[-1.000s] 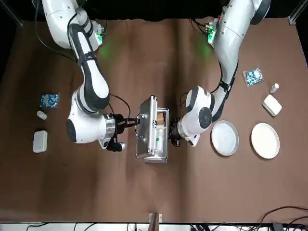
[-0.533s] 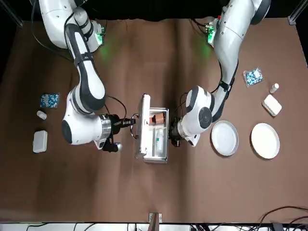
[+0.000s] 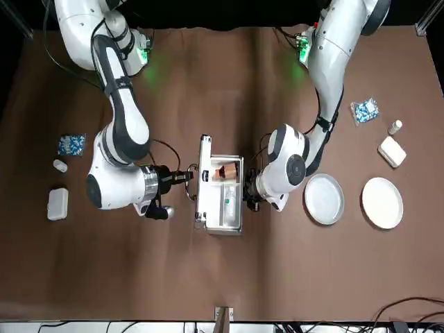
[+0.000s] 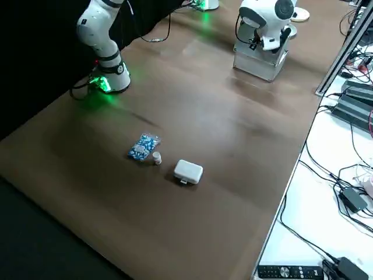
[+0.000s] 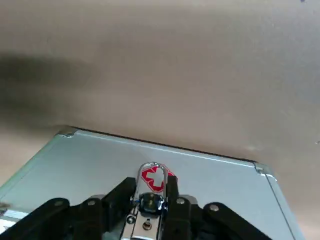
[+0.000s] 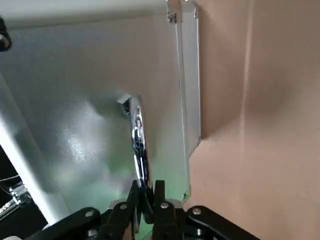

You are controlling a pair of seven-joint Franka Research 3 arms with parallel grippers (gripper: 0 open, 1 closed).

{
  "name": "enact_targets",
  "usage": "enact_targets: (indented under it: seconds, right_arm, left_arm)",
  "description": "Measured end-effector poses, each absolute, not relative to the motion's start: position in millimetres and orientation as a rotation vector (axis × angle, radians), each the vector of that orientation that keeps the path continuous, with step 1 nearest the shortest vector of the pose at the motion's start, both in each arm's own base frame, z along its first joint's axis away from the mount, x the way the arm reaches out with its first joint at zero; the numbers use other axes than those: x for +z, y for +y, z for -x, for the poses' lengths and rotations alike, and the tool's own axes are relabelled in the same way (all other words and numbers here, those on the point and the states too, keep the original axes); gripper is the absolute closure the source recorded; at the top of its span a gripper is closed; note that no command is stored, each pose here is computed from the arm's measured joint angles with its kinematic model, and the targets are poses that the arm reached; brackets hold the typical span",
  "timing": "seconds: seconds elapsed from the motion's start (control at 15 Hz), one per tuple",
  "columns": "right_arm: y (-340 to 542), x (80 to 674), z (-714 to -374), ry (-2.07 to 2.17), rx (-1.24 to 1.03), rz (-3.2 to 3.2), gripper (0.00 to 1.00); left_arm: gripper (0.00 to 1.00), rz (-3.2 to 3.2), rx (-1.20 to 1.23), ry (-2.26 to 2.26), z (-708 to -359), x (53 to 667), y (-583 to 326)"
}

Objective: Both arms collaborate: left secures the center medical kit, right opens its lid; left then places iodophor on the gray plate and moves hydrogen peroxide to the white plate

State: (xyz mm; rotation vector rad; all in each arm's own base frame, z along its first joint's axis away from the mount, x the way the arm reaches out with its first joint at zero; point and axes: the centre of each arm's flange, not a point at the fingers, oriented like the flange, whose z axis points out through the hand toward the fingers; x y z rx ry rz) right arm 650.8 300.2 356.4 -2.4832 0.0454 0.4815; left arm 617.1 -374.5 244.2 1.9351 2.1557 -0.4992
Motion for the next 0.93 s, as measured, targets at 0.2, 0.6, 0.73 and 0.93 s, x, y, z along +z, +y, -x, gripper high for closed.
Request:
enact_targets:
  seconds: [0.2,0.6,0.73,0.93]
  right_arm:
    - [298.0,355.5,-650.9,0.039,0.483,2.495,0.87]
    - [282.6,346.5,-651.9,0.037,0.498,2.537,0.87]
    - [282.5,346.3,-651.8,0.035,0.498,2.536,0.87]
    - [285.1,330.2,-654.5,0.066,0.469,2.549,0.83]
  left_arm:
    - [0.68,-1.935,-0.499,2.156,-617.1,244.2,-374.4]
    - [0.68,-1.937,-0.498,2.158,-617.4,243.9,-373.6]
    - [0.68,-1.937,-0.498,2.157,-617.4,244.0,-373.6]
    - [0.68,-1.937,-0.497,2.156,-617.3,244.8,-374.0]
